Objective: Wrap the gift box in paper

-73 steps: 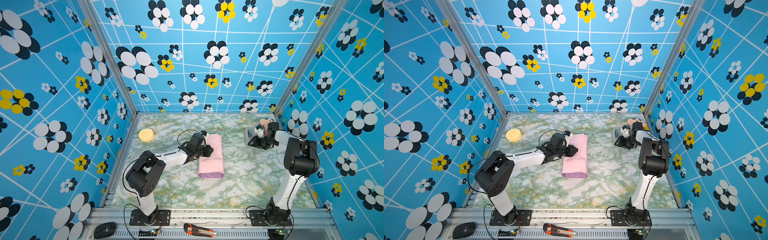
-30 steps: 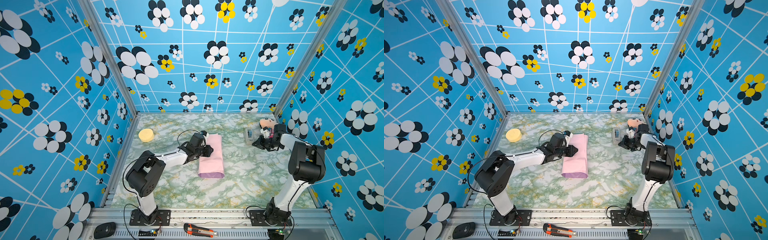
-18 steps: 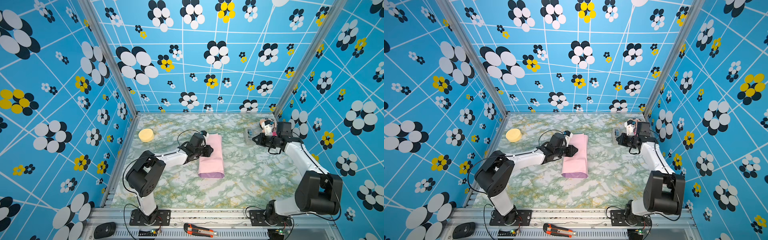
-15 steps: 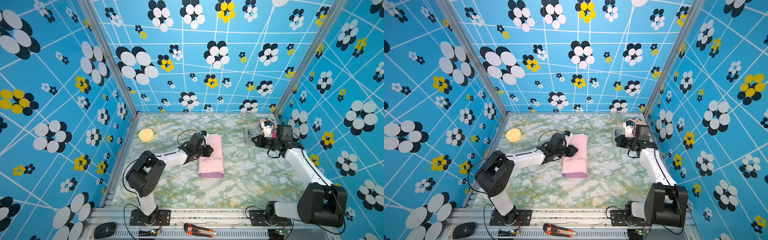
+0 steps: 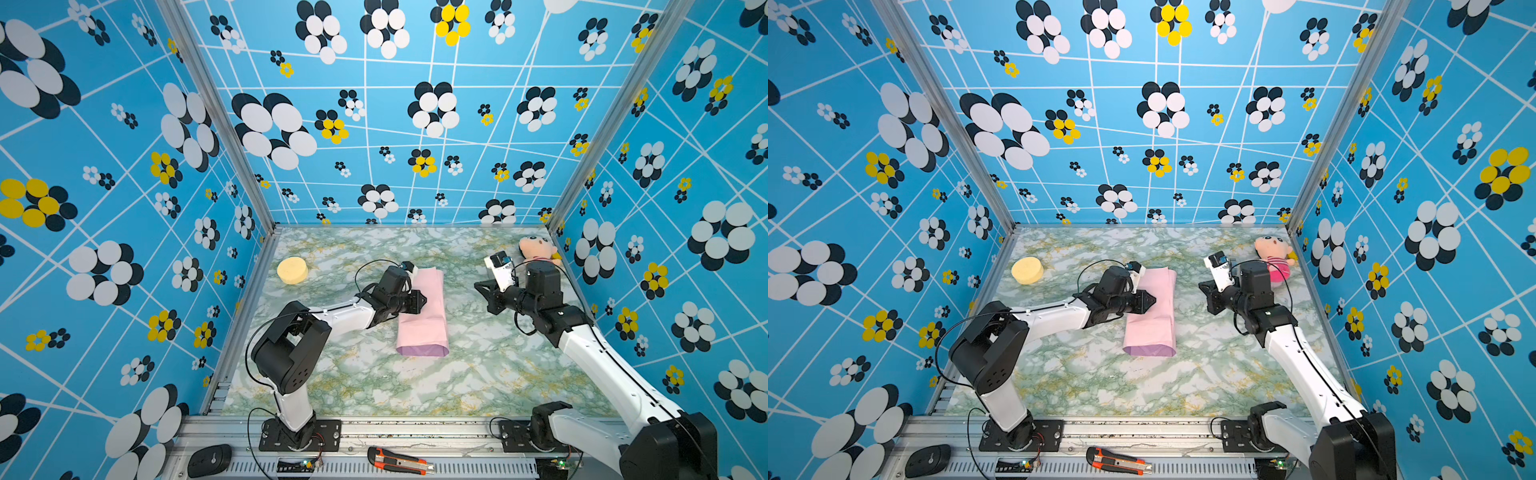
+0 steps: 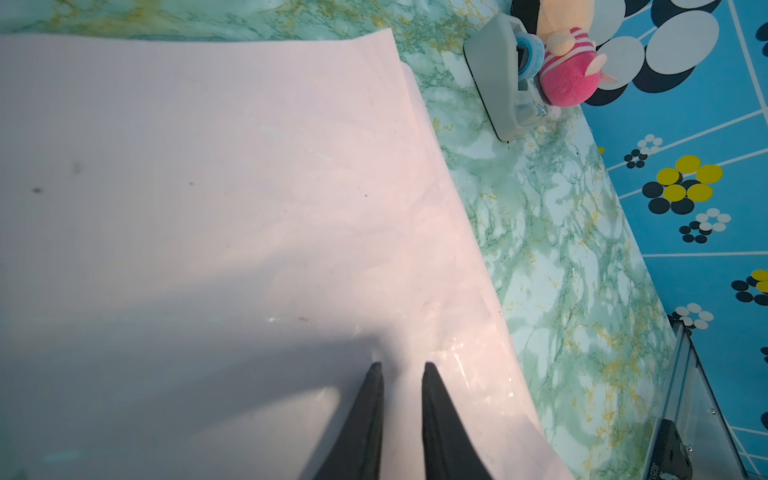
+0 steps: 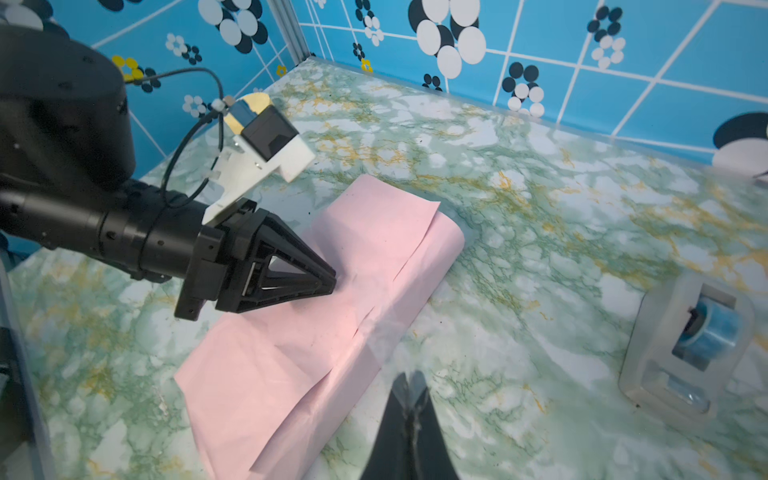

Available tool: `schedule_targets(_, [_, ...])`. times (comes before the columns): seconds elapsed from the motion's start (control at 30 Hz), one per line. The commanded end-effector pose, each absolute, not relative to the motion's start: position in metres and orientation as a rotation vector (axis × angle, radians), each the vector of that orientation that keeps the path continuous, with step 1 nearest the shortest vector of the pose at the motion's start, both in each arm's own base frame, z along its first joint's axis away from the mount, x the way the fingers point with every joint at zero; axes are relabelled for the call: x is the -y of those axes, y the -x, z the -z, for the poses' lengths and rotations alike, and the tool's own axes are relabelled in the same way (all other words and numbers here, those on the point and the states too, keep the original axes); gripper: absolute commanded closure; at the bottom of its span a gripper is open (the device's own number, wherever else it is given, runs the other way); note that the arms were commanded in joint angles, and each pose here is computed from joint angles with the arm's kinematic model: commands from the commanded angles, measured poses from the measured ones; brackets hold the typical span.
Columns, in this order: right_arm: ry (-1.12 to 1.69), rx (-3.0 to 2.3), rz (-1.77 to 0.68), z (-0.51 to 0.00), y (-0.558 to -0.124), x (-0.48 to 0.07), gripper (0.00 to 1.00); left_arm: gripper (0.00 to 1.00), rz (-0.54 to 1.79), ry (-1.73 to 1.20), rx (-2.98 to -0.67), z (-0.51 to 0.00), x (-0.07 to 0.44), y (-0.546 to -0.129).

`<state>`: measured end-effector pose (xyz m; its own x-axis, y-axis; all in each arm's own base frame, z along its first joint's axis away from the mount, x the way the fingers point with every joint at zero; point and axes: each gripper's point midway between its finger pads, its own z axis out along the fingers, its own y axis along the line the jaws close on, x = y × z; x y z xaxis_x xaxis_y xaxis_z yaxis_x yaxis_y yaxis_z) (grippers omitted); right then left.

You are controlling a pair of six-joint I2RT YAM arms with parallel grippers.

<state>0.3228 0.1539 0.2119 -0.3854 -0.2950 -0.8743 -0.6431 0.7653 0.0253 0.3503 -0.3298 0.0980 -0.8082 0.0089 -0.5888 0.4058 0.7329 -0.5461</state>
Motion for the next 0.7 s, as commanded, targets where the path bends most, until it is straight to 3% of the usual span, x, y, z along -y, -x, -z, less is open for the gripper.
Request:
schedule_targets(0.0, [0.958, -1.871, -0.194, -0.204, -0.330, -0.160, 1.00, 0.79, 0.830, -0.314, -2.513, -0.060, 0.313, -0.334])
schedule_targets(0.23, [1.211, -1.724, 0.014, -0.179, -0.349, -0.181, 1.00, 0.79, 0.832, -0.312, -2.517, -0.058, 0.314, -0.333])
schedule_targets(0.67, [1.488, -1.539, 0.043, -0.146, -0.356, -0.211, 1.00, 0.79, 0.822, -0.313, -2.522, -0.058, 0.312, -0.334])
